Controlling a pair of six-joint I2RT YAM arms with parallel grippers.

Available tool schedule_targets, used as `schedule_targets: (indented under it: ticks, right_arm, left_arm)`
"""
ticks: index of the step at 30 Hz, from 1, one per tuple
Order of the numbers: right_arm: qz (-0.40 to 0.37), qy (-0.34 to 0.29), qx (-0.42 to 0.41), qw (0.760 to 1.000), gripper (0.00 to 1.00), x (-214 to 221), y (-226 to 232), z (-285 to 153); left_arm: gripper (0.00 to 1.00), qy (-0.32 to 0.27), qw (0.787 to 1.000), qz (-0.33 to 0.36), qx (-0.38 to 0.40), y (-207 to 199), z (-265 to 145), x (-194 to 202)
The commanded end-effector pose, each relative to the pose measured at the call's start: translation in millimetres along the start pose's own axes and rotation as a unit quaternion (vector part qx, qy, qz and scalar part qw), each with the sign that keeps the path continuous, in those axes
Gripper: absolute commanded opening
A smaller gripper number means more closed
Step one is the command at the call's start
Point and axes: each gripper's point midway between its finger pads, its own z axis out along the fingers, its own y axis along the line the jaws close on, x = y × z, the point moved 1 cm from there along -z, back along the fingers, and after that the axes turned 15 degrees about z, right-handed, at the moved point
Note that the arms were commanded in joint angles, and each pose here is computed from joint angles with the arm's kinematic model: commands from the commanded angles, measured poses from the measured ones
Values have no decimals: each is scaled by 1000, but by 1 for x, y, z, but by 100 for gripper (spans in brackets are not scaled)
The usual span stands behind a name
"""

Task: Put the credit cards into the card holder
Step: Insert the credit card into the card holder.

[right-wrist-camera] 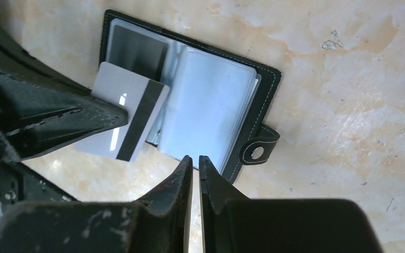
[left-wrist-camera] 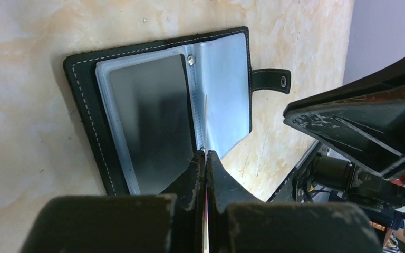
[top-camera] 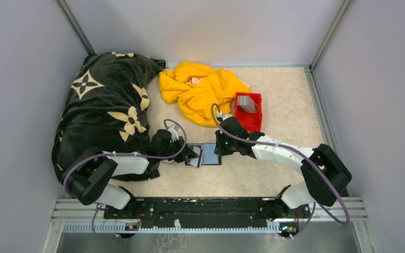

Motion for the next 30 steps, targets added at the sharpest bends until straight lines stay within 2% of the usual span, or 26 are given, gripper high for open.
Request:
schedule_targets:
  ticks: [1,6,18,30]
  right_arm:
    - [-11,-48,5,999,7,-22,16,7]
    - [-12,-51,36,998,0,-20,6,18]
    - [-7,-55,96,994,0,-16,-20,28]
    - [-4,-51,116,992,0,-11,-30,32]
  left_arm:
    - [0,-39,999,-11,20,-4,1,-9]
    - [0,-48,998,-13,29,-7,4,-12]
    - [0,-36,999,-19,24,-2,14,-10]
    - [0,-38,999,-20,15,2,21,-14]
